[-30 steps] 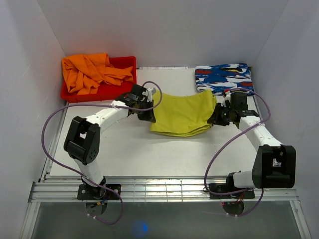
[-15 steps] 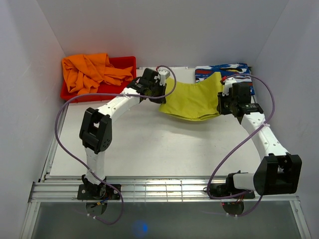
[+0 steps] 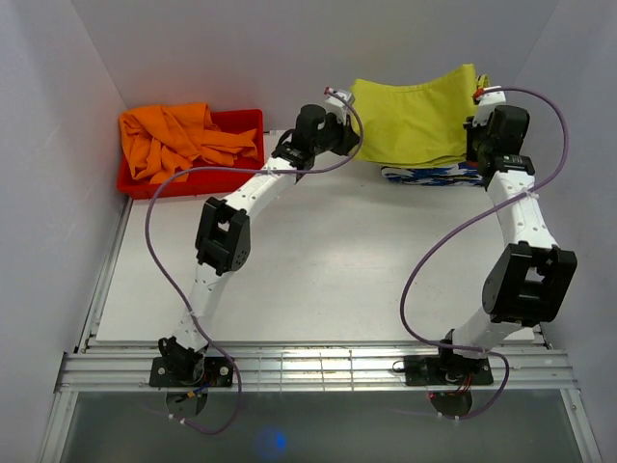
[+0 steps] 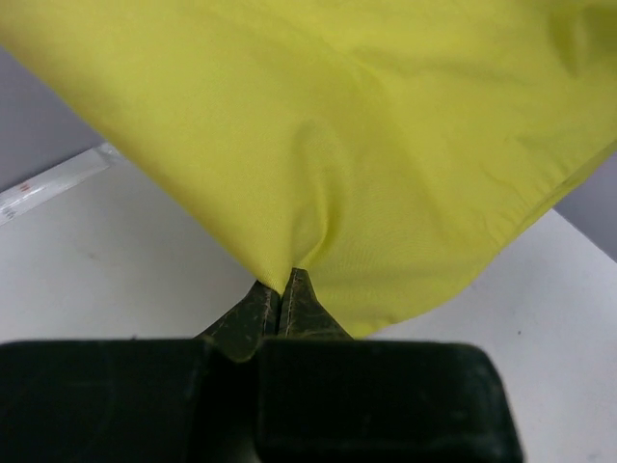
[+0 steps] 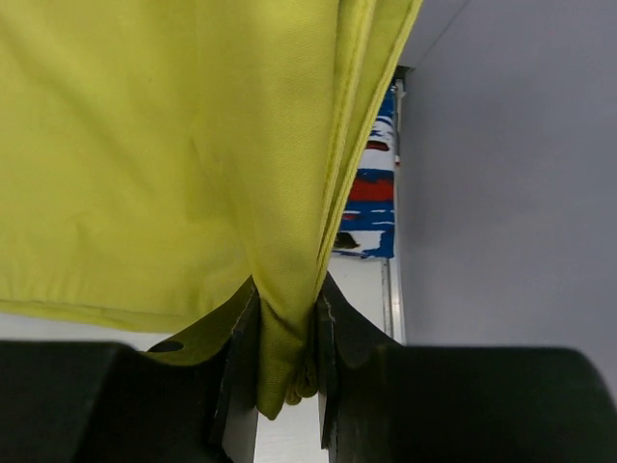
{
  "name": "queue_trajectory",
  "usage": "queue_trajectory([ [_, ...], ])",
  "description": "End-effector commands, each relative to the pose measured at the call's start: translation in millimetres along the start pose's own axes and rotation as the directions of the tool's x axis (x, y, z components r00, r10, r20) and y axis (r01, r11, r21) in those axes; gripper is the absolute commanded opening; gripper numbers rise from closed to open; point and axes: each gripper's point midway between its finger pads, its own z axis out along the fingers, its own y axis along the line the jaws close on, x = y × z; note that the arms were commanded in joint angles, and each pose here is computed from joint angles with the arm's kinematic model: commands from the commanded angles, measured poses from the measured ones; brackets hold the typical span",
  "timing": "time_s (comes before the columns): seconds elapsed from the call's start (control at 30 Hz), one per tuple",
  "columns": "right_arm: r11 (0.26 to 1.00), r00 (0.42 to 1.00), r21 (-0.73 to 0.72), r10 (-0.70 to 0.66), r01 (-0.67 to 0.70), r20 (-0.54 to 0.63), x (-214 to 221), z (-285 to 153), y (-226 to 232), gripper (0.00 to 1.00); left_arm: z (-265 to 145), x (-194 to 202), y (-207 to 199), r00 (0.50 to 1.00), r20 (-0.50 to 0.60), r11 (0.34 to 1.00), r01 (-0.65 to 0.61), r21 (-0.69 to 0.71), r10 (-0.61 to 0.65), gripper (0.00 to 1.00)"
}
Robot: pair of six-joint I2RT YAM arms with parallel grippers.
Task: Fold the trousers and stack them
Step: Neatly place the folded trousers to the corner
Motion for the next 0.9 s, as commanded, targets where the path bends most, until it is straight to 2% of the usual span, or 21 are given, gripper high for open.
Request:
queue_trajectory([
  [0.0,0.974,0.981,0.220,-0.087,0.048,0.174,-60.7,5.7,-68.7,0.08,11.4,-72.6,-11.9,0.952,0.303,0.997,-0.061,0.054,0.042,0.00],
  [0.03,0.968,0.976,0.245,-0.096,0.047,0.195,-66.6,9.2,-77.3,0.08,16.7,-72.2,-12.3,0.945,0.326,0.997,-0.056,0.060,0.033,0.00],
  [0.07,0.960,0.975,0.277,-0.098,0.040,0.198,-64.9,17.5,-90.5,0.08,30.1,-54.1,-9.2,0.945,0.325,0.997,-0.048,0.067,0.023,0.00],
  [0.13,0.946,0.971,0.320,-0.117,0.046,0.208,-69.1,22.5,-106.2,0.08,35.8,-63.3,-9.1,0.909,0.417,0.995,-0.065,0.071,0.029,0.00],
  [0.17,0.936,0.970,0.349,-0.121,0.041,0.210,-66.0,28.4,-118.3,0.08,48.3,-41.7,-4.6,0.909,0.416,0.996,-0.062,0.072,0.026,0.00],
  [0.23,0.927,0.968,0.373,-0.131,0.043,0.214,-64.8,33.4,-129.3,0.08,52.6,-48.9,-3.1,0.867,0.497,0.995,-0.081,0.054,0.044,0.00],
  [0.3,0.913,0.966,0.404,-0.153,0.058,0.207,-58.4,40.1,-141.5,0.08,64.9,-28.7,0.3,0.853,0.520,0.995,-0.089,0.050,0.050,0.00],
  [0.5,0.879,0.965,0.470,-0.183,0.076,0.187,-39.7,56.0,-165.8,0.08,75.4,-13.5,-9.7,0.802,0.591,0.987,-0.147,0.061,0.083,0.00],
  [0.63,0.850,0.967,0.517,-0.207,0.102,0.151,-15.8,62.9,-179.7,0.08,89.2,27.2,-16.3,0.822,0.565,0.985,-0.148,0.086,0.074,0.00],
  [0.87,0.839,0.979,0.521,-0.200,0.156,0.030,50.6,91.6,-175.0,0.08,102.0,71.1,-11.0,0.848,0.523,0.986,-0.143,0.081,0.080,0.00],
])
